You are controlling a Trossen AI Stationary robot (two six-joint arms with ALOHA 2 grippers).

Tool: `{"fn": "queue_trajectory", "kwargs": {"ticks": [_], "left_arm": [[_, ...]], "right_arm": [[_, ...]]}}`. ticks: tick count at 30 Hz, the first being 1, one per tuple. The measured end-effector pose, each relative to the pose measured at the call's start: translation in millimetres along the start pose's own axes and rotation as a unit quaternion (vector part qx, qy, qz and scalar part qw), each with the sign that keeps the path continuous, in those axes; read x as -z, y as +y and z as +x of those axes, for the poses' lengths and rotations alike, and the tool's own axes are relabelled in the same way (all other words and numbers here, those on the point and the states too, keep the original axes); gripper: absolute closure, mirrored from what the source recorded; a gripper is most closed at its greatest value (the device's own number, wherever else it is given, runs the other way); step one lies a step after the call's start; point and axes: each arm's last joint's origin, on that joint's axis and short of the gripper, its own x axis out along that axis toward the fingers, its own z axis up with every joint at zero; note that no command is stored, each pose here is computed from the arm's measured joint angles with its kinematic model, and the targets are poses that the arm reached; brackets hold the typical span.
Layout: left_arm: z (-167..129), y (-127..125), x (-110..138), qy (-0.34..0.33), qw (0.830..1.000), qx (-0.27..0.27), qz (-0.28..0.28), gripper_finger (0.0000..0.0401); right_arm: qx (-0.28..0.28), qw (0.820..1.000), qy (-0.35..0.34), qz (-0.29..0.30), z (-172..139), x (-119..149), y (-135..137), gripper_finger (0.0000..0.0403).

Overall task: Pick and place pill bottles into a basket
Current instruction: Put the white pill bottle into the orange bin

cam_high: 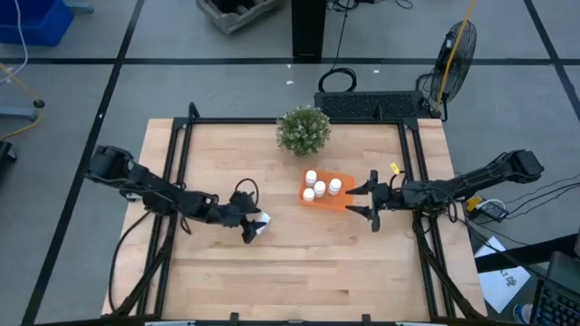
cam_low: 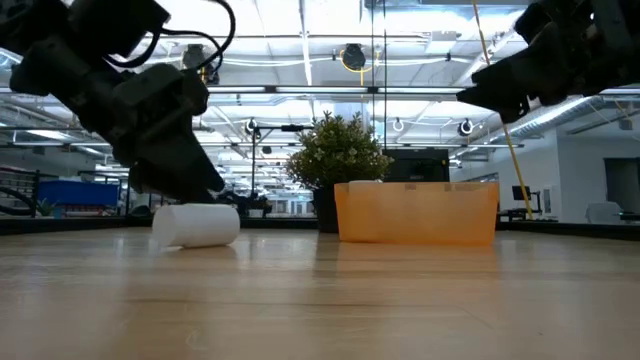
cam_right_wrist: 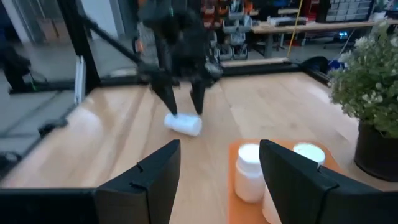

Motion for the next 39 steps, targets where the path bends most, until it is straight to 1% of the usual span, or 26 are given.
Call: {"fn": "queue_trajectory", "kwargs": {"ticks": [2, 5, 7, 8, 11, 13, 15, 17, 20, 23, 27, 30, 32, 33, 35, 37, 39], "left_arm": [[2.8, 1.9, 4.2, 0.018, 1.0, -0.005, -0.018, 0.0143], [9.8, 5.6, 13.7, 0.052, 0.998, -0.018, -0.037, 0.0145], [13.9, 6.1, 18.2, 0.056, 0.997, -0.025, -0.046, 0.0146], [15.9, 4.8, 19.0, 0.052, 0.997, -0.021, -0.049, 0.0146], [22.8, 1.4, 21.1, 0.034, 0.998, -0.01, -0.054, 0.0146], [26.6, -1.3, 21.6, 0.021, 0.998, 0.003, -0.058, 0.0146], [30.6, -3.4, 22.2, 0.013, 0.998, 0.019, -0.06, 0.0146], [33.5, -4.7, 22.9, 0.01, 0.998, 0.032, -0.056, 0.0146], [36.6, -5.1, 24.8, 0.013, 0.998, 0.042, -0.05, 0.0146], [37.6, -5.3, 24.9, 0.016, 0.998, 0.05, -0.045, 0.0153], [38.3, -12.6, 20.3, 0.013, 0.995, 0.096, -0.005, 0.0184], [39.8, -24.5, 7.1, -0.014, 0.991, 0.127, 0.035, 0.021], [41.2, -31.9, -2.2, -0.033, 0.987, 0.136, 0.073, 0.0215], [41.5, -35.8, -6.7, -0.043, 0.985, 0.14, 0.088, 0.0214], [39.0, -43.4, -16.9, -0.069, 0.981, 0.156, 0.095, 0.0198], [37.1, -52.5, -27.3, -0.084, 0.97, 0.196, 0.114, 0.0173], [36.5, -59.0, -33.1, -0.09, 0.962, 0.218, 0.134, 0.0161]], "right_arm": [[-0.003, 1.0, -0.017, 0.021, -0.1, -3.5, 0.4, 0.0192], [-0.008, 0.996, -0.044, 0.074, -0.4, -8.8, 0.9, 0.0192], [-0.013, 0.993, -0.064, 0.097, -0.9, -12.9, 1.3, 0.0192], [-0.015, 0.992, -0.073, 0.103, -1.2, -14.8, 1.4, 0.0192], [-0.016, 0.991, -0.09, 0.096, -1.7, -18.1, 1.6, 0.0192], [0.002, 0.992, -0.1, 0.082, -2.0, -19.5, 0.7, 0.0192], [0.01, 0.992, -0.095, 0.084, -1.9, -18.4, 0.4, 0.0192], [0.008, 0.99, -0.102, 0.093, -2.0, -19.5, 0.5, 0.0192], [0.008, 0.986, -0.135, 0.097, -3.6, -26.4, -0.1, 0.0192], [0.002, 0.988, -0.124, 0.097, -2.2, -23.8, 1.2, 0.0192], [0.0, 0.99, -0.097, 0.1, 1.5, -17.4, 3.3, 0.0193], [0.0, 0.992, -0.075, 0.097, 6.0, -11.4, 5.4, 0.0193], [0.0, 0.994, -0.064, 0.093, 9.4, -7.7, 6.8, 0.0193], [-0.001, 0.994, -0.06, 0.091, 11.1, -6.0, 7.6, 0.0193], [-0.003, 0.995, -0.056, 0.081, 15.1, -3.0, 8.8, 0.0193], [-0.013, 0.995, -0.054, 0.079, 19.2, -0.8, 10.2, 0.0193], [-0.026, 0.995, -0.061, 0.08, 22.6, -0.1, 11.9, 0.0193]]}}
